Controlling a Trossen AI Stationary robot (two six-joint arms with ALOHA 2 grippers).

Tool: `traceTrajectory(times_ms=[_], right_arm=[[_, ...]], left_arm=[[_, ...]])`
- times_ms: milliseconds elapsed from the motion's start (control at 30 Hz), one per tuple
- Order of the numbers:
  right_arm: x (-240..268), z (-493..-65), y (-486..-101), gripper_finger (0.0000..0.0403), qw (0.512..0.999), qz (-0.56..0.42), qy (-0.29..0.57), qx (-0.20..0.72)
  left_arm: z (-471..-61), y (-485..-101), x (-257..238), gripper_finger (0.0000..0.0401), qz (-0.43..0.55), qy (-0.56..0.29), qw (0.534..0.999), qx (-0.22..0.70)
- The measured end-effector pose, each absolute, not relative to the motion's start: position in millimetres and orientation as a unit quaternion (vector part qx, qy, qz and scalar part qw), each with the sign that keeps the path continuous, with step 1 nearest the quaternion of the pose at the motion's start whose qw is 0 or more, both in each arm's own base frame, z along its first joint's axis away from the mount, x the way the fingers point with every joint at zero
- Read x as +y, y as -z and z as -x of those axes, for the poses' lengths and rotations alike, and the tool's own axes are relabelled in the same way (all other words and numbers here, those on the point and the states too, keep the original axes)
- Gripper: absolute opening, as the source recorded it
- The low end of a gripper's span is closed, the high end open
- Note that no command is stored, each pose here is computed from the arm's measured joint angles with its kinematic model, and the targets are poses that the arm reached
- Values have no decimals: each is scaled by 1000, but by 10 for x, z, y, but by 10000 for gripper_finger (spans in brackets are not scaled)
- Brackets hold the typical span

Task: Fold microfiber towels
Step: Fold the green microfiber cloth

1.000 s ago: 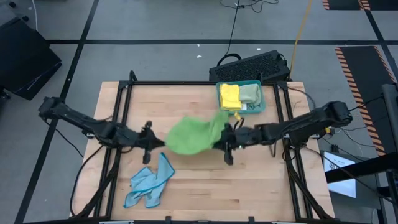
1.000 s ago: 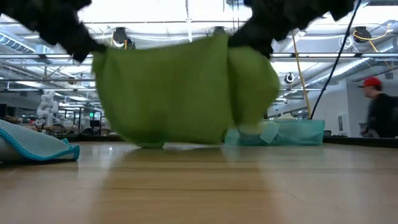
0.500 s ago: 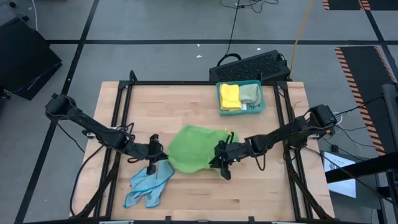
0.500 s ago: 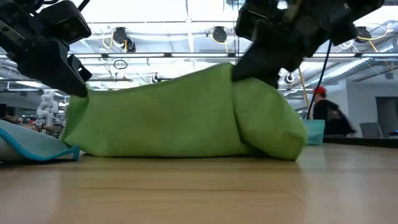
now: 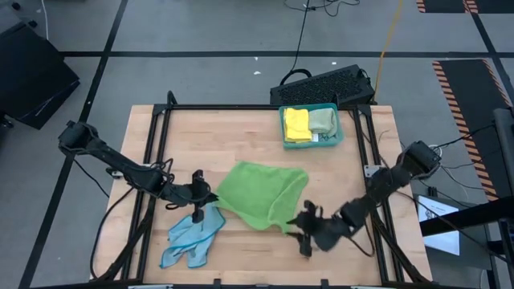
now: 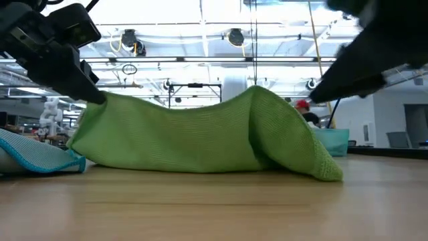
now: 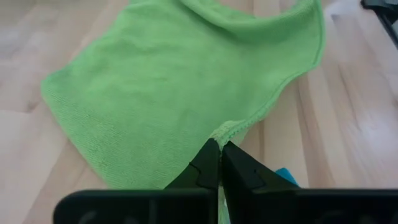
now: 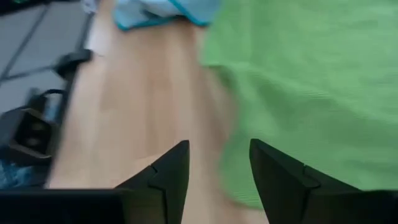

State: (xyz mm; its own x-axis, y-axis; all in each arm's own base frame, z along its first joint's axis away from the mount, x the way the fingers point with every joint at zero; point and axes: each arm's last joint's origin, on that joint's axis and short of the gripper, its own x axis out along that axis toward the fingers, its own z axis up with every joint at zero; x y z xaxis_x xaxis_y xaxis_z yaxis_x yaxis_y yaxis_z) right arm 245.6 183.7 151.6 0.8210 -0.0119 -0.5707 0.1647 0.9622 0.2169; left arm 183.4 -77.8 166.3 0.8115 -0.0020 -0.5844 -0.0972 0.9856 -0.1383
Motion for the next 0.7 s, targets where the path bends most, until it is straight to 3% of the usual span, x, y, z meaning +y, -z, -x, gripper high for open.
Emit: traceTrajectory(times_ms=[400, 700], right_arm=[[2565, -2574, -1012, 162, 965, -80, 127, 215], [2703, -2596, -824, 162, 957, -39, 148, 248]], left_arm=[[-1852, -1688, -770, 4, 57, -39, 956, 286], [-1840, -1688, -793, 4, 63, -40, 956, 285]])
